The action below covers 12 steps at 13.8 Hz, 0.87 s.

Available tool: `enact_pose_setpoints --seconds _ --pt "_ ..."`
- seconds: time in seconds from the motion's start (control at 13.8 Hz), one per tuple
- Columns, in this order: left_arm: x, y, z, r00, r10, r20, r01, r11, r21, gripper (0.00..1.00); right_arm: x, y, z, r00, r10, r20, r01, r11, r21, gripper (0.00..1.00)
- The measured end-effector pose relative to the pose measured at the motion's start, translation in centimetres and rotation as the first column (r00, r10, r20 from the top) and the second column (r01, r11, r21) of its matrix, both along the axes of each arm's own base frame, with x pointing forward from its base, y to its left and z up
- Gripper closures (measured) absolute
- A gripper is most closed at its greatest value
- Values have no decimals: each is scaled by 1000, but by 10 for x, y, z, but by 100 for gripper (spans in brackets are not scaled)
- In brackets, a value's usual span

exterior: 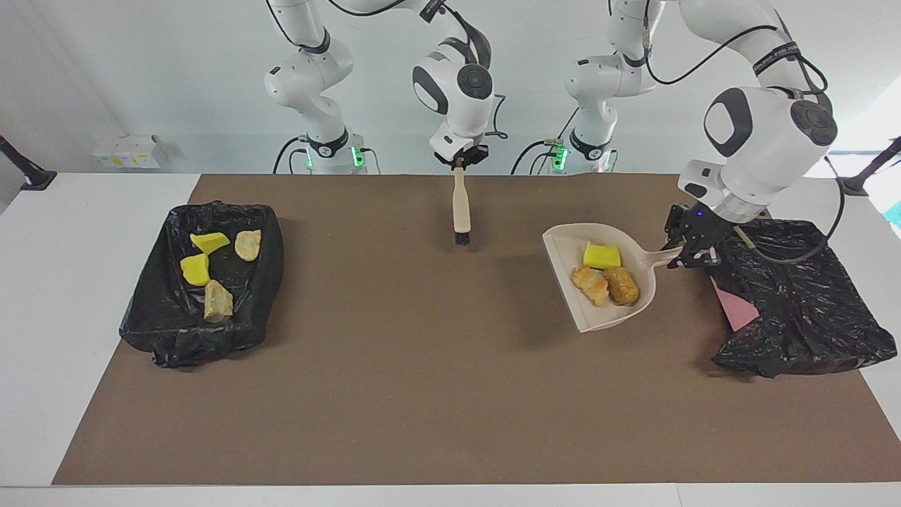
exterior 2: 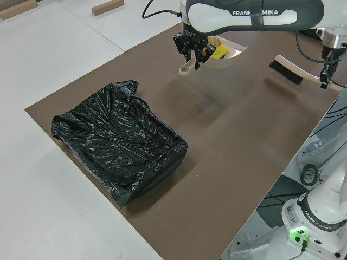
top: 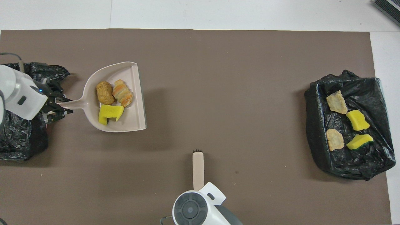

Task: Sweep and dump trash in bin

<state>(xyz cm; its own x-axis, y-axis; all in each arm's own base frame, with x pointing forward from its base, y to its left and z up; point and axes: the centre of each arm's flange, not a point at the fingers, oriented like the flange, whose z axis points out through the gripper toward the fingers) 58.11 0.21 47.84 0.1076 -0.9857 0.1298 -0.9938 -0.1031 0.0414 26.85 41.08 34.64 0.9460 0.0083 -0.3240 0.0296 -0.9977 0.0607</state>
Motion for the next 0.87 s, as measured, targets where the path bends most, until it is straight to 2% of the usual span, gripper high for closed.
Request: enact_pose_setpoints --seconds 0.15,0.29,0.44,0.65,0.87 --pt "-1 46 4 999 -33 22 33 999 3 69 -12 7 -16 1000 14 -6 -14 1000 -16 73" --pt "-5 101 11 997 -67 43 66 997 33 69 -15 5 -20 1000 11 -16 -11 1000 -22 73" --pt "-13 155 21 993 -108 51 103 990 101 69 -18 6 -22 999 -10 -31 9 1000 -5 73" --pt "-25 225 35 986 -159 43 147 970 196 69 -17 8 -22 1000 -10 -26 11 1000 29 73" --pt "-28 284 53 978 -209 15 193 926 325 69 -15 7 -23 999 23 -33 -22 999 48 73"
